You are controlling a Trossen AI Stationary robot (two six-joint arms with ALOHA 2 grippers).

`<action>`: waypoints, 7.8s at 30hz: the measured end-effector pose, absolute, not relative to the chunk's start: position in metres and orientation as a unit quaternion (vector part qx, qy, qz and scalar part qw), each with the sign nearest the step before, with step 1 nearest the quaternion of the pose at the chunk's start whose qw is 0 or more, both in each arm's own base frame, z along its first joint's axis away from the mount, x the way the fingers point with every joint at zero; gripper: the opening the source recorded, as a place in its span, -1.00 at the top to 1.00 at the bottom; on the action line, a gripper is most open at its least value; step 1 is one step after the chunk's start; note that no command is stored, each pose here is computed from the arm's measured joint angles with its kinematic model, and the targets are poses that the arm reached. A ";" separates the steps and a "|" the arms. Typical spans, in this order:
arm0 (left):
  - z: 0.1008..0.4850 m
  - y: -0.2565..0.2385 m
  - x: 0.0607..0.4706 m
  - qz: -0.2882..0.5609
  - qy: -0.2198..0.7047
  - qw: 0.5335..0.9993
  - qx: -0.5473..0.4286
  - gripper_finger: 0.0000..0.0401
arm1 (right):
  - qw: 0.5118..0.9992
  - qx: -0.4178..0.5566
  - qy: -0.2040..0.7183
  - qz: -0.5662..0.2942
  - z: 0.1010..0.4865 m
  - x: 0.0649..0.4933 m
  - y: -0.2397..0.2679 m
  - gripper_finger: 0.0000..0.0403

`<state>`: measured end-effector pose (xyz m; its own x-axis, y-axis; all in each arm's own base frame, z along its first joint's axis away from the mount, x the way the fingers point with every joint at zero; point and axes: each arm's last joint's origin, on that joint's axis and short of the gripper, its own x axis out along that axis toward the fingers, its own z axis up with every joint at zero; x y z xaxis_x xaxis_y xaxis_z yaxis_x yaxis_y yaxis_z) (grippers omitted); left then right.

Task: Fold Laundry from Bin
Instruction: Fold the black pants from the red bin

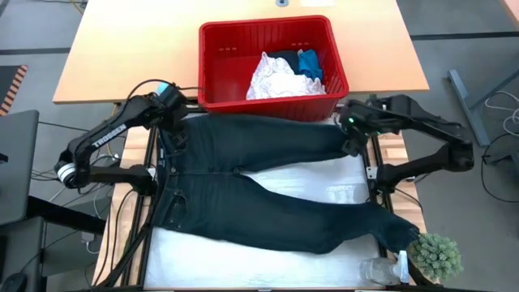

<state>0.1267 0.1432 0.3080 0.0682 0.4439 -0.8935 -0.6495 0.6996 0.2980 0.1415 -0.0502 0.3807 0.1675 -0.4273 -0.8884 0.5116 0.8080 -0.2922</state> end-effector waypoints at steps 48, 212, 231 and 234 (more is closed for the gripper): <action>0.328 0.002 0.116 0.284 0.552 0.780 -0.076 1.00 | 0.779 0.182 0.581 -0.151 0.306 0.118 0.175 0.89; 0.143 -0.034 0.152 -0.061 0.692 0.690 -0.203 0.45 | 0.700 0.143 0.669 -0.205 0.209 0.217 0.041 0.88; 0.155 -0.041 0.146 -0.074 0.730 0.654 -0.184 0.45 | 0.660 0.383 0.560 -0.323 0.287 0.168 0.059 0.68; 0.156 -0.042 0.147 -0.083 0.730 0.651 -0.192 0.44 | 0.632 0.390 0.577 -0.340 0.286 0.161 0.065 0.48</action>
<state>0.1466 -0.0418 0.1560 -0.0794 -0.3882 -0.9181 -0.1717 0.9126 -0.3710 0.1614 0.0646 0.2859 0.1031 0.0201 -0.9945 0.8798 0.4645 0.1006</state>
